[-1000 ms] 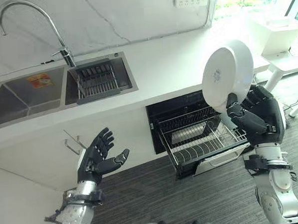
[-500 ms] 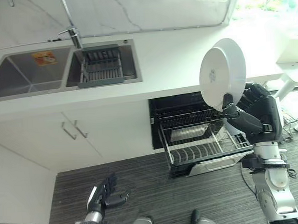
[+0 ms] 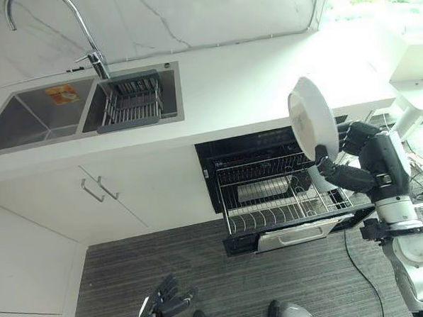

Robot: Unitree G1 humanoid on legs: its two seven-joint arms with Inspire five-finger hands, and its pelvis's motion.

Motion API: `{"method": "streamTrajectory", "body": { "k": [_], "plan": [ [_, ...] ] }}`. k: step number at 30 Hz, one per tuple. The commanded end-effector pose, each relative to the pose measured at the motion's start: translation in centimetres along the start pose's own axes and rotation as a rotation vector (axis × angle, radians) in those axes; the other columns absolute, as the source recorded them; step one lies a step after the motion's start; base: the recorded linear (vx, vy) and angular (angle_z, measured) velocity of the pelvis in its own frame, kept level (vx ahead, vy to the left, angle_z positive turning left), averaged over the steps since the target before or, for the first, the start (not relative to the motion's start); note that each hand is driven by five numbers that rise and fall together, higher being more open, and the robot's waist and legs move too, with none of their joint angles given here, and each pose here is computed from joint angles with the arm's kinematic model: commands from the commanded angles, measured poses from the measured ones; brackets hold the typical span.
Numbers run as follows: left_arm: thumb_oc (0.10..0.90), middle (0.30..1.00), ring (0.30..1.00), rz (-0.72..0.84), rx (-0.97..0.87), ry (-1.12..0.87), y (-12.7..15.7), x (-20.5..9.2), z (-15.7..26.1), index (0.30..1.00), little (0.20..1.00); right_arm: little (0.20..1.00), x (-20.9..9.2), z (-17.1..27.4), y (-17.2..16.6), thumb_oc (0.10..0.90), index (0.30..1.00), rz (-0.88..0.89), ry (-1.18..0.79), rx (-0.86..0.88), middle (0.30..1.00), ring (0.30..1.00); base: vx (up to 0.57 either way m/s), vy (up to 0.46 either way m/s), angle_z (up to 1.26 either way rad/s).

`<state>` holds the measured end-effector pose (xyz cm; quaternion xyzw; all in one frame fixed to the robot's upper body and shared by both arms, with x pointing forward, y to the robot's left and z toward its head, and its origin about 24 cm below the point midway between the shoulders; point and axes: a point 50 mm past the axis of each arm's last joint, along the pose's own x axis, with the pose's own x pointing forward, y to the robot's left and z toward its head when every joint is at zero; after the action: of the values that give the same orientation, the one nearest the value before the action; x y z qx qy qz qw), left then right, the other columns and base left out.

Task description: Place the dishes in the dishwasher.

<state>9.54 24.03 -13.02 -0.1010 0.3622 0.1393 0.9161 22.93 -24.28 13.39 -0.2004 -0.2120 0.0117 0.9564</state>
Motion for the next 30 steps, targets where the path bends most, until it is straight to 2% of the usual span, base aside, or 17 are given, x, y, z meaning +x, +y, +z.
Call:
{"method": "streamTrajectory", "body": {
  "k": [1,7,8,10,20,30],
  "plan": [
    [0.8,0.9,0.9,-0.007,0.065,-0.199,1.3,0.7,4.5,0.9,0.9,0.3,2.1,4.2,-1.0,0.4,0.3,-0.023,-0.268,-0.1,0.3,0.3,-0.02,0.053,0.1],
    [0.8,0.9,0.9,0.037,0.065,-0.203,2.6,0.8,5.3,0.9,0.9,0.3,2.3,2.4,-0.3,0.4,0.3,0.045,-0.218,-0.36,0.3,0.3,-0.02,0.043,0.14],
    [0.8,0.9,0.9,0.046,0.076,-0.182,2.9,0.8,5.0,0.9,0.9,0.3,2.4,1.7,-0.3,0.4,0.3,0.085,-0.189,-0.435,0.3,0.3,-0.01,0.027,0.14],
    [0.8,0.9,0.9,0.052,0.108,-0.162,3.1,0.8,4.7,0.9,0.9,0.3,2.5,0.8,-0.1,0.4,0.3,0.155,-0.141,-0.476,0.3,0.3,0.01,0.028,0.15],
    [0.8,0.9,0.9,0.016,0.208,-0.097,3.5,0.9,4.4,0.9,0.9,0.3,2.3,-4.9,0.1,0.4,0.3,0.303,0.112,-0.518,0.3,0.3,-0.01,-0.014,0.09],
    [0.8,0.9,0.9,-0.033,0.254,-0.047,3.1,0.8,4.0,0.9,0.9,0.3,3.3,-8.3,-0.8,0.4,0.3,0.386,0.35,-0.498,0.3,0.3,0.02,-0.012,0.07]
  ]
}}
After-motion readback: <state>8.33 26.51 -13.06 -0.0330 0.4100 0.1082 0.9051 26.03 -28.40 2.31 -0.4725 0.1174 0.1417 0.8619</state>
